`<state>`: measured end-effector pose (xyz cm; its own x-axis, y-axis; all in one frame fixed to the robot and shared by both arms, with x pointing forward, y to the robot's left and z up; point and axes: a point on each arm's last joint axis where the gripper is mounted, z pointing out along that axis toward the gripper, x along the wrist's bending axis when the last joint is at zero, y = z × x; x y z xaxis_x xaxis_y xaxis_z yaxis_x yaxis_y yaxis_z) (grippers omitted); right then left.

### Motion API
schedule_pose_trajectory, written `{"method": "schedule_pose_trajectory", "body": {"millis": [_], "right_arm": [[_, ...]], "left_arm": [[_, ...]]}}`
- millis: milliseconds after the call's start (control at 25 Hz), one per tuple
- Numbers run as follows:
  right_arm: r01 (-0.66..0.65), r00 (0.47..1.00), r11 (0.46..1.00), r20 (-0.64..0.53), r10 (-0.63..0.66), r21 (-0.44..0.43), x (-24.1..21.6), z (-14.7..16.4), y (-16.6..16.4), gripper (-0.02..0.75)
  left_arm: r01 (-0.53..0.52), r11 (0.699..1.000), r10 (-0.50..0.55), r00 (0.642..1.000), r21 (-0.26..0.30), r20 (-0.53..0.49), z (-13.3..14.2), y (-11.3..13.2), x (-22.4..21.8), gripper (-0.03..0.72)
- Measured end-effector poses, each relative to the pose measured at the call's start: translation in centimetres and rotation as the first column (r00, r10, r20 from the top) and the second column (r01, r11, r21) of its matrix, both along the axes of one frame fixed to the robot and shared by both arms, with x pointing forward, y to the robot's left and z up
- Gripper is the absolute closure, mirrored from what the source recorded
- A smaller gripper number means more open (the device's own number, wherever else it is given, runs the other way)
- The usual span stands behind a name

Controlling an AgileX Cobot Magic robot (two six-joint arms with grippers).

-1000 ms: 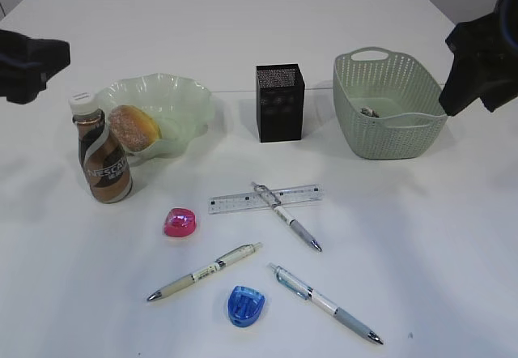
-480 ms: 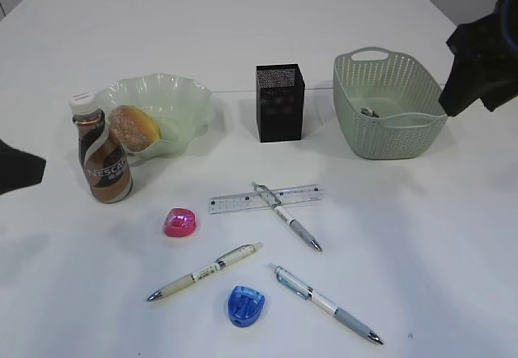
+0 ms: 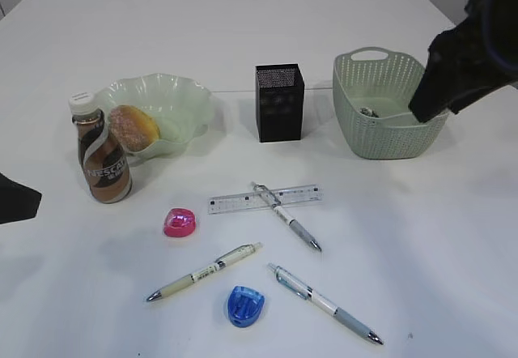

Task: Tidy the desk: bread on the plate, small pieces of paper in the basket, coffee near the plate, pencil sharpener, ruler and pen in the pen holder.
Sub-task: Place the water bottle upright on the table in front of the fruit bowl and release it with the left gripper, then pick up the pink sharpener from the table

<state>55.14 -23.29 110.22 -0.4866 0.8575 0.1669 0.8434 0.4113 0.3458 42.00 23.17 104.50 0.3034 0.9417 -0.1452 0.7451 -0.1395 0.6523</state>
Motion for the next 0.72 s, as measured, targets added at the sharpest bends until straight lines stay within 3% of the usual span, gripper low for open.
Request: {"method": "schedule_pose_trajectory", "body": {"millis": [240, 480, 720], "right_arm": [[-0.168, 0.986, 0.986, 0.0, 0.168, -0.017, 0.5, -1.9, 4.2, 0.299], [-0.316, 0.947, 0.948, 0.043, 0.318, -0.031, 0.7, -4.4, 9.6, 0.299], [-0.429, 0.893, 0.902, 0.126, 0.432, -0.047, 0.8, -6.4, 13.7, 0.299]], "left_arm": [[-0.093, 0.995, 0.094, 0.996, -0.026, 0.005, 1.5, 1.2, 0.7, 0.199], [-0.219, 0.976, 0.218, 0.975, 0.018, 0.046, 2.7, 4.1, 1.6, 0.199], [-0.309, 0.951, 0.308, 0.951, 0.021, 0.041, 2.6, 5.9, 1.8, 0.199]]}}
